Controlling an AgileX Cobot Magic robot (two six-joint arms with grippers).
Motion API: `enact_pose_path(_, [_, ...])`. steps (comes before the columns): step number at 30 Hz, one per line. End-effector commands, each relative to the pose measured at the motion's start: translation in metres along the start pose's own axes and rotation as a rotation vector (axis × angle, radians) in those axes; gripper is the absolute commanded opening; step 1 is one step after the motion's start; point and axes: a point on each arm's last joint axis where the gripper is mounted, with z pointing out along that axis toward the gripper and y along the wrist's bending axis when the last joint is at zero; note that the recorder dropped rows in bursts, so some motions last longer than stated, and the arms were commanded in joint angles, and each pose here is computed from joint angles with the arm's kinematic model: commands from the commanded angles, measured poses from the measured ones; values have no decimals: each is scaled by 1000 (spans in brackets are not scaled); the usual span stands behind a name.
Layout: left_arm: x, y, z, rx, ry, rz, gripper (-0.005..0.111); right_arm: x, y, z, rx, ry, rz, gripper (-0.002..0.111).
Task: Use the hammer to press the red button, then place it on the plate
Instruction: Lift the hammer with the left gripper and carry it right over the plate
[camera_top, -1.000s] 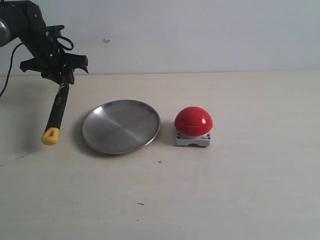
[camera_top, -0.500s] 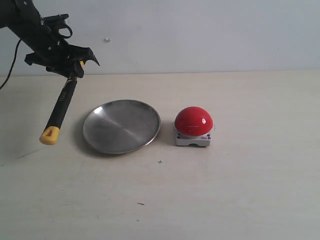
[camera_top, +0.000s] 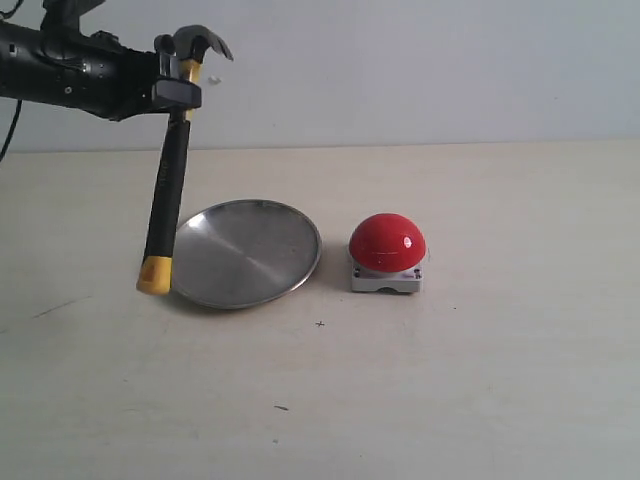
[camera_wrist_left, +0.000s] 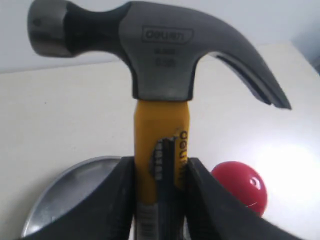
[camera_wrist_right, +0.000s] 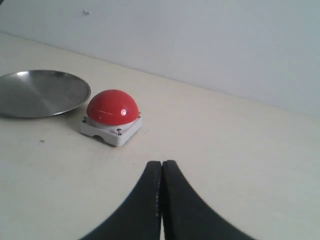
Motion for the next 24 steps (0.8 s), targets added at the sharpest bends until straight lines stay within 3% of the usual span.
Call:
enact_pose_path(1, [-2, -22, -24, 82, -149, 35, 0, -3, 1, 0, -8, -51, 75, 0])
enact_pose_path(6, [11, -41, -37, 217, -210, 100, 0, -3, 4, 0, -42, -46, 189, 0])
enact_pose_path(9, [16, -48, -44, 247, -215, 168, 0, -2, 3, 0, -27, -33, 72, 0])
enact_pose_path(17, [17, -61, -51, 367, -226, 212, 0, -7, 2, 0, -15, -90, 56, 0])
enact_pose_path(22, [18, -66, -53, 427, -237, 263, 0, -25, -3, -4, -4, -295, 311, 0])
enact_pose_path(24, [18, -66, -53, 426, -243, 286, 0, -33, -8, -7, 1, -406, 480, 0])
